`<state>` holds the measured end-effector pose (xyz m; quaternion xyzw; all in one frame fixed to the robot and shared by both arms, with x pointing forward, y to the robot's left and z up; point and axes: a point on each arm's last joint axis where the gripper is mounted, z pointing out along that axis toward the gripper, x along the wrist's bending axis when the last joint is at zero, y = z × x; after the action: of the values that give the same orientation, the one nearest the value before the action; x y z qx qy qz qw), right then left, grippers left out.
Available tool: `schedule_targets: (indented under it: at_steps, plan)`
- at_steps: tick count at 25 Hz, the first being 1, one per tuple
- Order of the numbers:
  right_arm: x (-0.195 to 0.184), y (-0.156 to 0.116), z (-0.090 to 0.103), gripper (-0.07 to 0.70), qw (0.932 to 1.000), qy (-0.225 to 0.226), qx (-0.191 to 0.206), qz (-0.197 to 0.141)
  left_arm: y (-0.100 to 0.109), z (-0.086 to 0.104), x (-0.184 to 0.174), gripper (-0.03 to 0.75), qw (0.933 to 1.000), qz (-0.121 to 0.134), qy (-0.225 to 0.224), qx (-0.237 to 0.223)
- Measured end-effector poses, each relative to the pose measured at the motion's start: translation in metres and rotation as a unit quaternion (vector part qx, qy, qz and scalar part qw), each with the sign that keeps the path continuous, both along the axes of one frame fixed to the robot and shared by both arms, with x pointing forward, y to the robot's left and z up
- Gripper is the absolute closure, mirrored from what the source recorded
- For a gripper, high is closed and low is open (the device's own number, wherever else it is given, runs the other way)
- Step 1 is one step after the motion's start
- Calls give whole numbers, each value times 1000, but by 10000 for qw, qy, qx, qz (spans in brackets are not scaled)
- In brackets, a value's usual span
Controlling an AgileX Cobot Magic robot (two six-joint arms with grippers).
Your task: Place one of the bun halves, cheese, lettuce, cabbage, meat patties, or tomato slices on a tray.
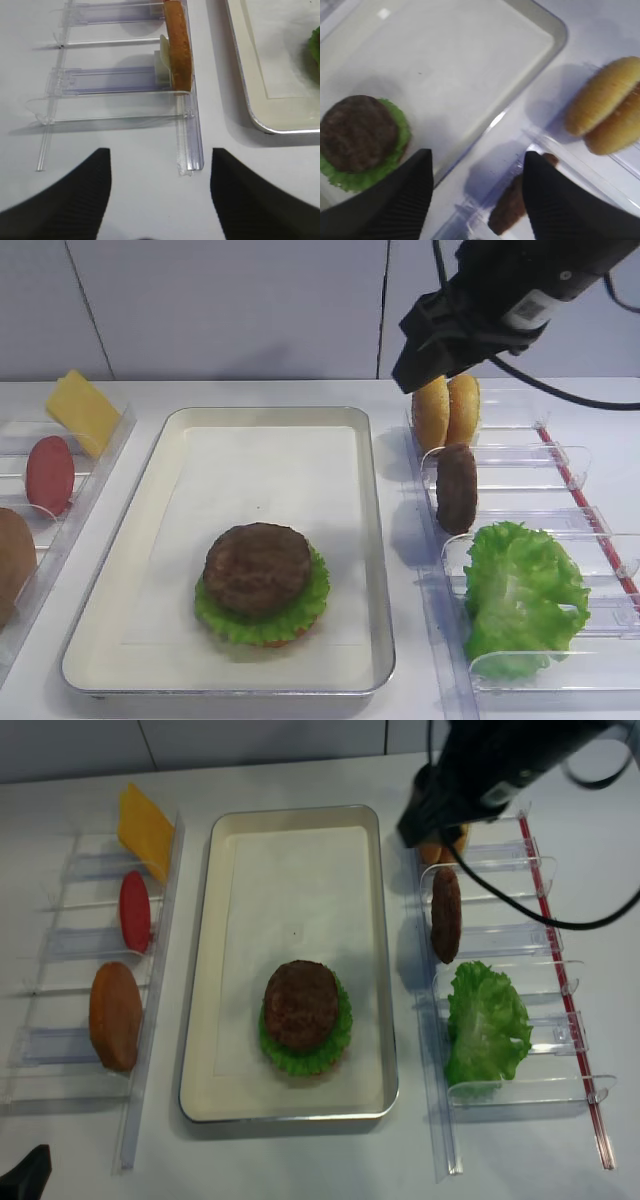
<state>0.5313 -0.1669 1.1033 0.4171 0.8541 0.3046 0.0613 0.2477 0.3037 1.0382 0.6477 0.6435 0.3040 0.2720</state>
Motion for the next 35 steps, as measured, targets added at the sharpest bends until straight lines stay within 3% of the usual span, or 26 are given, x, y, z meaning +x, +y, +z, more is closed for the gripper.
schedule_targets:
  at_steps: [5,10,14,19,24,29,35]
  plan:
    - [-20,-22,31,188,9964,-582,-438,-430,0,0,0,286,10000,0,0,0]
    - [-60,-56,58,188,9901,-1012,-219,-944,0,0,0,286,10000,0,0,0]
    - [-103,-81,60,188,9837,-1239,-188,-1291,0,0,0,286,10000,0,0,0]
    - [-167,-101,52,188,9711,-1586,15,-1785,0,0,0,286,10000,0,0,0]
    - [-227,-109,31,188,9561,-1949,369,-2159,0,0,0,286,10000,0,0,0]
    - [-267,-118,2,188,9401,-2237,443,-2535,0,0,0,286,10000,0,0,0]
    - [-296,-126,-29,188,9328,-2255,345,-2789,0,0,0,286,10000,0,0,0]
